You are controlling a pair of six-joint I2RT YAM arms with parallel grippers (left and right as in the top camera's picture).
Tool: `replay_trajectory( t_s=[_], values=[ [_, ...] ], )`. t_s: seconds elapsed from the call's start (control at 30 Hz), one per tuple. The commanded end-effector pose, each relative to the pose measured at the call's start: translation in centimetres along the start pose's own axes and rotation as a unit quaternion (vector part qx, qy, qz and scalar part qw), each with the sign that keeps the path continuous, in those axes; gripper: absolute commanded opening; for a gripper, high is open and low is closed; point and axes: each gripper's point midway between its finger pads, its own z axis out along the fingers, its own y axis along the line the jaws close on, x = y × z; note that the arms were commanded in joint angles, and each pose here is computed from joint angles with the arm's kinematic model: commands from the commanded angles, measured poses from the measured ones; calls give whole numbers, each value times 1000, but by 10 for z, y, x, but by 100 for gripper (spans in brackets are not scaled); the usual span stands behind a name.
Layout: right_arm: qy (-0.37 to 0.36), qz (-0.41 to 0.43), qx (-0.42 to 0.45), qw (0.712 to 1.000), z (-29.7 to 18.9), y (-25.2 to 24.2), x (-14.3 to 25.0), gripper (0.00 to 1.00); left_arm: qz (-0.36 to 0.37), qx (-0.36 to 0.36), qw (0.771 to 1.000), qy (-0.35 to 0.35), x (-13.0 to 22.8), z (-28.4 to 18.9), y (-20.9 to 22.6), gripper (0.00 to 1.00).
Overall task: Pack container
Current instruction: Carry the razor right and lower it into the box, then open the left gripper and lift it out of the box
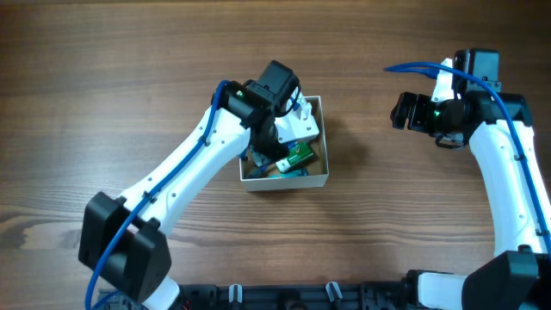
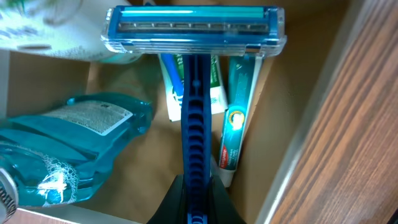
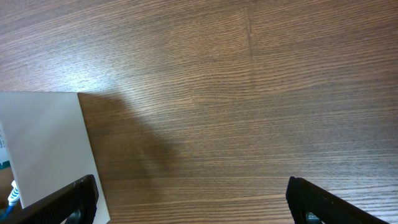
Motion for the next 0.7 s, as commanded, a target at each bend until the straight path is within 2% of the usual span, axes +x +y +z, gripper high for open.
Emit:
replay_trajectory(
  t_s=[0.0, 0.03, 0.07, 0.1, 0.27, 0.4, 0.67],
  values=[
    [-1, -2, -2, 1000, 0, 0, -1, 98, 3, 14, 1000, -5, 1, 3, 0, 70],
    [-1, -2, -2, 1000, 0, 0, -1, 98, 3, 14, 1000, -5, 2, 3, 0, 78],
    [-1, -2, -2, 1000, 0, 0, -1, 98, 3, 14, 1000, -4, 2, 3, -1, 93],
    [-1, -2, -2, 1000, 0, 0, -1, 98, 3, 15, 1000, -3, 2, 3, -1, 100],
    [-1, -2, -2, 1000, 0, 0, -1, 98, -46, 6, 999, -7, 3, -6, -1, 100],
    [-3, -13, -3, 1000, 0, 1, -2, 95, -105, -42, 994, -14, 8, -26, 12, 100],
    [-26, -78, -15, 997, 0, 20, -12, 94, -239, -118, 959, -98, 30, -89, 57, 100]
  ],
)
